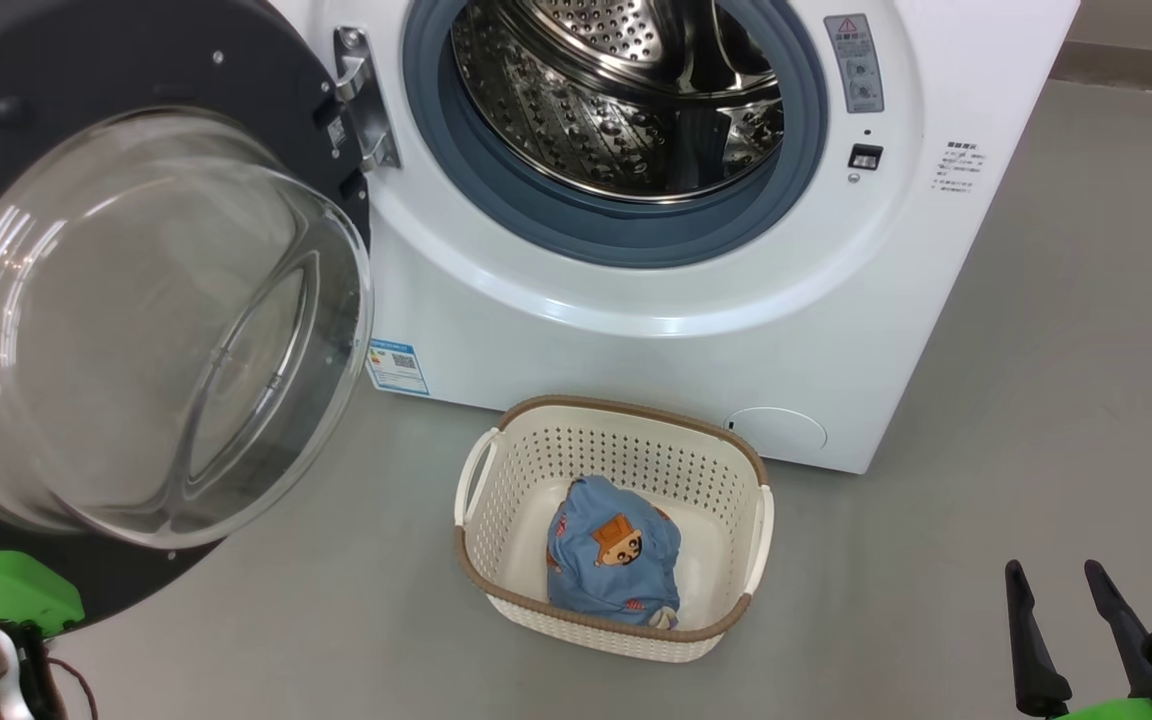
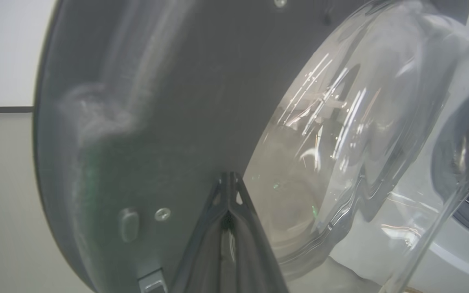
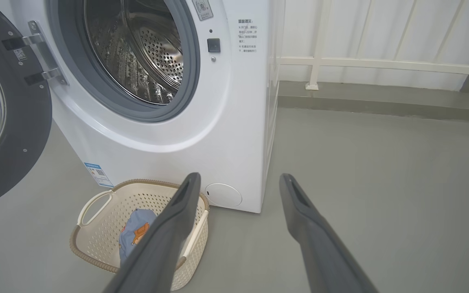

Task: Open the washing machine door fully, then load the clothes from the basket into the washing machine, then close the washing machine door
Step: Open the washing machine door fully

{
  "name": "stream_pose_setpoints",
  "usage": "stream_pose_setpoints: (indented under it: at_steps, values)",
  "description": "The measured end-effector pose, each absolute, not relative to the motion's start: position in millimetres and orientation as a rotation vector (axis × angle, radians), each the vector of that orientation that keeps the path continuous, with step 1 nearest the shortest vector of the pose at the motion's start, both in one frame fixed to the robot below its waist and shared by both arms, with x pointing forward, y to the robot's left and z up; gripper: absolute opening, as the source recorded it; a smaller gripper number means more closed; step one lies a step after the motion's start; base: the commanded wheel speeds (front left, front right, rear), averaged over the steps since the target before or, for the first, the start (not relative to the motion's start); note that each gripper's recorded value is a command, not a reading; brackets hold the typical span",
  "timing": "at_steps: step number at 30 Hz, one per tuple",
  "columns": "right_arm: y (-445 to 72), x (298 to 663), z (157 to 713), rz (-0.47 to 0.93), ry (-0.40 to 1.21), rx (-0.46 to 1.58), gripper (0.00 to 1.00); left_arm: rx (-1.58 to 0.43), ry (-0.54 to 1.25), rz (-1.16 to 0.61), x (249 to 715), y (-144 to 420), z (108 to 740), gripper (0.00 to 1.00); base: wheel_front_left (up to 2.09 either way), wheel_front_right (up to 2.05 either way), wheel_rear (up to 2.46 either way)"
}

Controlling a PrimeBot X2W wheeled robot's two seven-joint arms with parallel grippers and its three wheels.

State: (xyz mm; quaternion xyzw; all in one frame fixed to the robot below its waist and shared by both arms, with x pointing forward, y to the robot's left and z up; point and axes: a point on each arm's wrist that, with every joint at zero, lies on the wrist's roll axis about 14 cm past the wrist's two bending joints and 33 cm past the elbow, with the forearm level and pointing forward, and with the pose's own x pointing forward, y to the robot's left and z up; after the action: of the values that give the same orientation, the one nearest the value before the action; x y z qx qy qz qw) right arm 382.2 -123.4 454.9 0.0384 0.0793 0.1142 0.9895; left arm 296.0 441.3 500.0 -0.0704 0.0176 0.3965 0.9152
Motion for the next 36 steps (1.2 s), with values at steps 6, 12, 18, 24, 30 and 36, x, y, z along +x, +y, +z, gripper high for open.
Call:
stream_pose_setpoints:
  at_steps: [6, 12, 18, 24, 30, 36]
  values:
    - [-124, 383, 459, 0.229, 0.148, 0.072, 1.00, -0.165, 0.007, 0.796, 289, 427, 498, 0.00, 0.00, 0.00, 0.00]
    - [-124, 382, 463, 0.231, 0.138, 0.065, 1.00, -0.186, -0.043, 0.734, 286, 397, 502, 0.00, 0.00, 0.00, 0.00]
    - [-128, 378, 465, 0.221, 0.132, 0.059, 1.00, -0.182, -0.102, 0.624, 297, 361, 516, 0.00, 0.00, 0.00, 0.00]
    - [-137, 372, 471, 0.196, 0.118, 0.050, 1.00, -0.182, -0.113, 0.435, 310, 300, 516, 0.00, 0.00, 0.00, 0.00]
    - [-152, 363, 472, 0.152, 0.117, 0.043, 1.00, -0.193, -0.080, 0.317, 318, 262, 507, 0.71, 0.00, 0.00, 0.00]
    - [-170, 353, 474, 0.098, 0.113, 0.049, 1.00, -0.198, -0.055, 0.227, 331, 235, 501, 1.00, 0.00, 0.00, 0.00]
